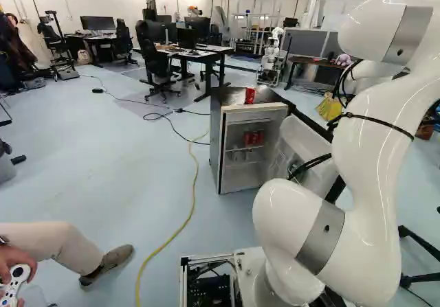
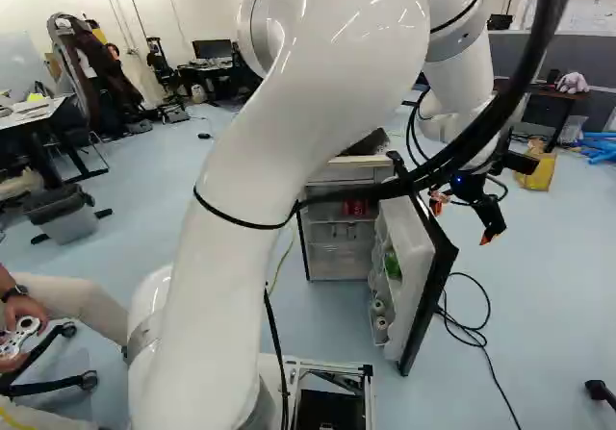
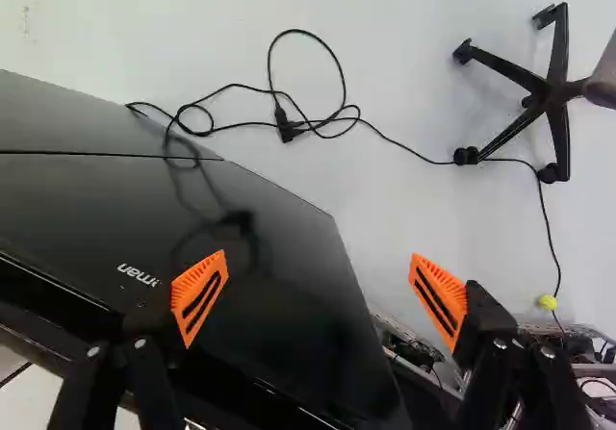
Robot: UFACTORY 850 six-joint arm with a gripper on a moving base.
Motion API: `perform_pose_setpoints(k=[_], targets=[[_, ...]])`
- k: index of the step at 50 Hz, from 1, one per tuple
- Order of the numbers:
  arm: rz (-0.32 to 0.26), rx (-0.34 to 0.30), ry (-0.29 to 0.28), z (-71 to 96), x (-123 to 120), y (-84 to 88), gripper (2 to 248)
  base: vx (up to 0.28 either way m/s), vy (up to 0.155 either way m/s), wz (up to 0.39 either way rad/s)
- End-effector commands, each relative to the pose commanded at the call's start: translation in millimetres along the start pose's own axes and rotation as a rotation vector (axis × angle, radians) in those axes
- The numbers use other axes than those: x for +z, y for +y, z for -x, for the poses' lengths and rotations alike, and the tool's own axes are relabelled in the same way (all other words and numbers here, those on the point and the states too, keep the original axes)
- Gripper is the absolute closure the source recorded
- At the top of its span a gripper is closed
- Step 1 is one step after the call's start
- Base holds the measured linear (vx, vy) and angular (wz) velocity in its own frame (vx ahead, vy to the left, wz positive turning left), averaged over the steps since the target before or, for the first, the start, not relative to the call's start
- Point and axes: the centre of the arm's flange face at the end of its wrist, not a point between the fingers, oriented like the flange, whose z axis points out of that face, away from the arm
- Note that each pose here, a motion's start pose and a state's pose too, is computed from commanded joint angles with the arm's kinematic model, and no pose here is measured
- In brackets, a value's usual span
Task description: Grab a drink from the fridge
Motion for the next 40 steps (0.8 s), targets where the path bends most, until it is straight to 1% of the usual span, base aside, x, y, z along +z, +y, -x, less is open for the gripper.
perform_pose_setpoints(k=[40], targets=[[-0.004,-0.019,-0.032,32.4,-7,-10.7,3,0.0,0.0,0.0]])
